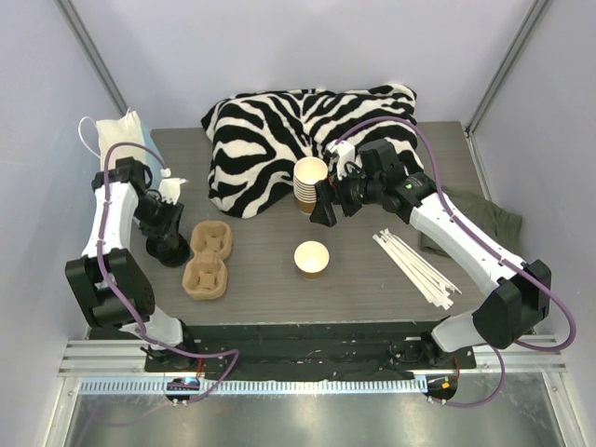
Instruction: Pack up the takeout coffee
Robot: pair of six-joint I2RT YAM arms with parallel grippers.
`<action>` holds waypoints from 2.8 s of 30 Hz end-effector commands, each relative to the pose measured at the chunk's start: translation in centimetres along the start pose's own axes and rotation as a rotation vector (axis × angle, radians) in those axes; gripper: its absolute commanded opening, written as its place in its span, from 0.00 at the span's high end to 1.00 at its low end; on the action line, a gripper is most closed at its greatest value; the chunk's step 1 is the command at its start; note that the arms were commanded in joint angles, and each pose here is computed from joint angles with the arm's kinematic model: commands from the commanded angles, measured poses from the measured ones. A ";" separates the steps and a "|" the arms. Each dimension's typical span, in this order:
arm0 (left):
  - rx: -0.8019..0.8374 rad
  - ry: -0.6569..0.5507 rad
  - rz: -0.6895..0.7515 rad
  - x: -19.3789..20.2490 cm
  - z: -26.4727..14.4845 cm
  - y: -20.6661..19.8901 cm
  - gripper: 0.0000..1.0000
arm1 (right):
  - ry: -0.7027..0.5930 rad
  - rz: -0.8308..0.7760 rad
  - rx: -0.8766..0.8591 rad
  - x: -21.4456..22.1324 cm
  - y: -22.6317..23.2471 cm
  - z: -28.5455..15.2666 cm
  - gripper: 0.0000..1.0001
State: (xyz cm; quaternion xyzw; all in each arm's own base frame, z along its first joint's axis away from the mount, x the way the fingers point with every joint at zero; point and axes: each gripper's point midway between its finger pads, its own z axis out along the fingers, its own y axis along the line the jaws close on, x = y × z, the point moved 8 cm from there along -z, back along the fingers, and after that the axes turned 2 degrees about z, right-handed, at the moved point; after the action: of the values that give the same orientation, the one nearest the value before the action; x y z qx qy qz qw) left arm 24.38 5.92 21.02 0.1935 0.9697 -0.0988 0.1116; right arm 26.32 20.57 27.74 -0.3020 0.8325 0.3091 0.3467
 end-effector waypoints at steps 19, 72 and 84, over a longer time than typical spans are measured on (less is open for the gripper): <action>0.011 -0.041 -0.037 -1.3 0.2 1.3 0.88 | -0.034 -0.012 -0.015 -1.2 0.2 -0.3 0.00; 0.037 -0.042 -0.104 -1.6 1.3 2.5 0.71 | -0.031 -0.011 -0.015 -1.3 0.2 -0.1 0.00; 0.049 -0.047 -0.105 -1.6 0.9 2.2 0.90 | -0.028 -0.009 -0.015 -1.2 0.1 0.0 0.00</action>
State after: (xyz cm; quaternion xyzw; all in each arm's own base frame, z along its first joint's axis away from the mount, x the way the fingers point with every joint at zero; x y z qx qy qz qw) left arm 26.60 7.17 19.54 0.1464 0.9756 -0.1241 0.1069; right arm 26.48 20.75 27.19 -0.3019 0.8361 0.3120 0.3353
